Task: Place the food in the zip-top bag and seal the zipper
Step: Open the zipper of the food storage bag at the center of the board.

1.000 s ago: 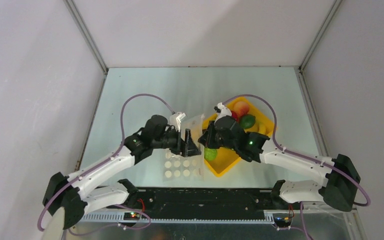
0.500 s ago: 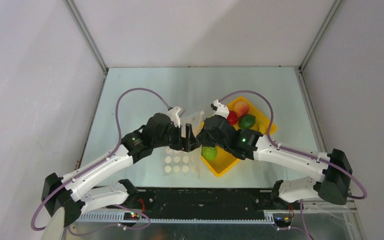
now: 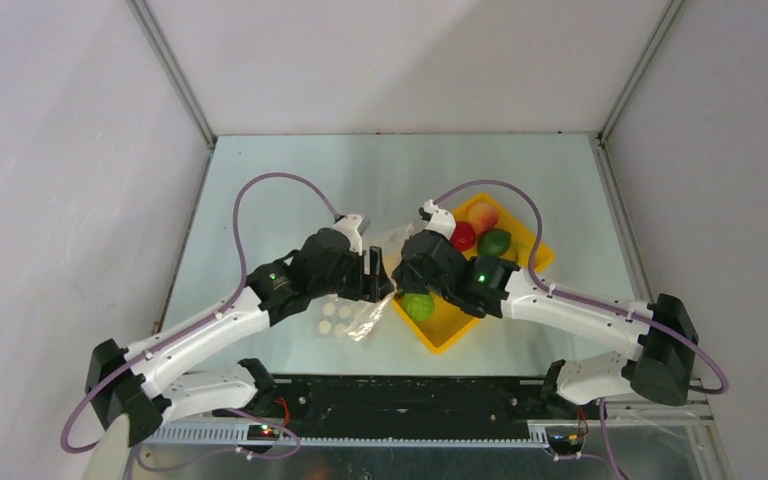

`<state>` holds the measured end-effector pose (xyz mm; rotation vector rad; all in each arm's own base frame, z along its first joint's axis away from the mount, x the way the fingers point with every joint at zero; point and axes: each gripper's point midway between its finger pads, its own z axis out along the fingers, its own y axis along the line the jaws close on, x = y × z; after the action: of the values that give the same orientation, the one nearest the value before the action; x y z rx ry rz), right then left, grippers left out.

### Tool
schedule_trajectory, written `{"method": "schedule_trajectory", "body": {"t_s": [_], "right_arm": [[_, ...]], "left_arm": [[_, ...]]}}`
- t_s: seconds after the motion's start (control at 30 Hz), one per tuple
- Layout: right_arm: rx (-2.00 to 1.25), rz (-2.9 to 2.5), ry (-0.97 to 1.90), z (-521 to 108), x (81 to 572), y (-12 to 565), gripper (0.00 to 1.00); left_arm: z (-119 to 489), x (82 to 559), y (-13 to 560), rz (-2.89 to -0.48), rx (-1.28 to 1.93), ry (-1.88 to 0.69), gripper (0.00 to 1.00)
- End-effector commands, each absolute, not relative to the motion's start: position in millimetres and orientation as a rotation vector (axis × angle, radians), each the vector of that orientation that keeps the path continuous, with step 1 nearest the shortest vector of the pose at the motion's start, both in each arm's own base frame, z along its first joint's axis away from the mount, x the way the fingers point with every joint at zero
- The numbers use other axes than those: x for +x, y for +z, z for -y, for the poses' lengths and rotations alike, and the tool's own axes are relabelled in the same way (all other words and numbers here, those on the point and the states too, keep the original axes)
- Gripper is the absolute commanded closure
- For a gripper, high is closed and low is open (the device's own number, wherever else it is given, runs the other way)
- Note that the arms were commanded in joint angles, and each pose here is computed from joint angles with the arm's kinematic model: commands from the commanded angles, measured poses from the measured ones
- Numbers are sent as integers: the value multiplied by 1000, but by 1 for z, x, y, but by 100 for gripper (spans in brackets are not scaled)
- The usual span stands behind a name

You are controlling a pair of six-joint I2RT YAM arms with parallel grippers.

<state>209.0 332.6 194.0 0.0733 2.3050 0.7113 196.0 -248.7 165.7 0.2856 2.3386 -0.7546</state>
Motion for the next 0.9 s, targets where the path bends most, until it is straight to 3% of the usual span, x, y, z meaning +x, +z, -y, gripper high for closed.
{"method": "schedule_trajectory", "body": {"t_s": [0.0,0.27,0.87], "right_arm": [[115,-2258,764,-343,213,220,100],[113,-2257,812,-349,214,224,100],[253,-2319,859,-342,224,220,100]], "left_arm": [[242,211,174,-2305,241,-624,28],[251,212,167,-2314,304,-585,34],[281,197,180,-2228,386,-712,30]]}}
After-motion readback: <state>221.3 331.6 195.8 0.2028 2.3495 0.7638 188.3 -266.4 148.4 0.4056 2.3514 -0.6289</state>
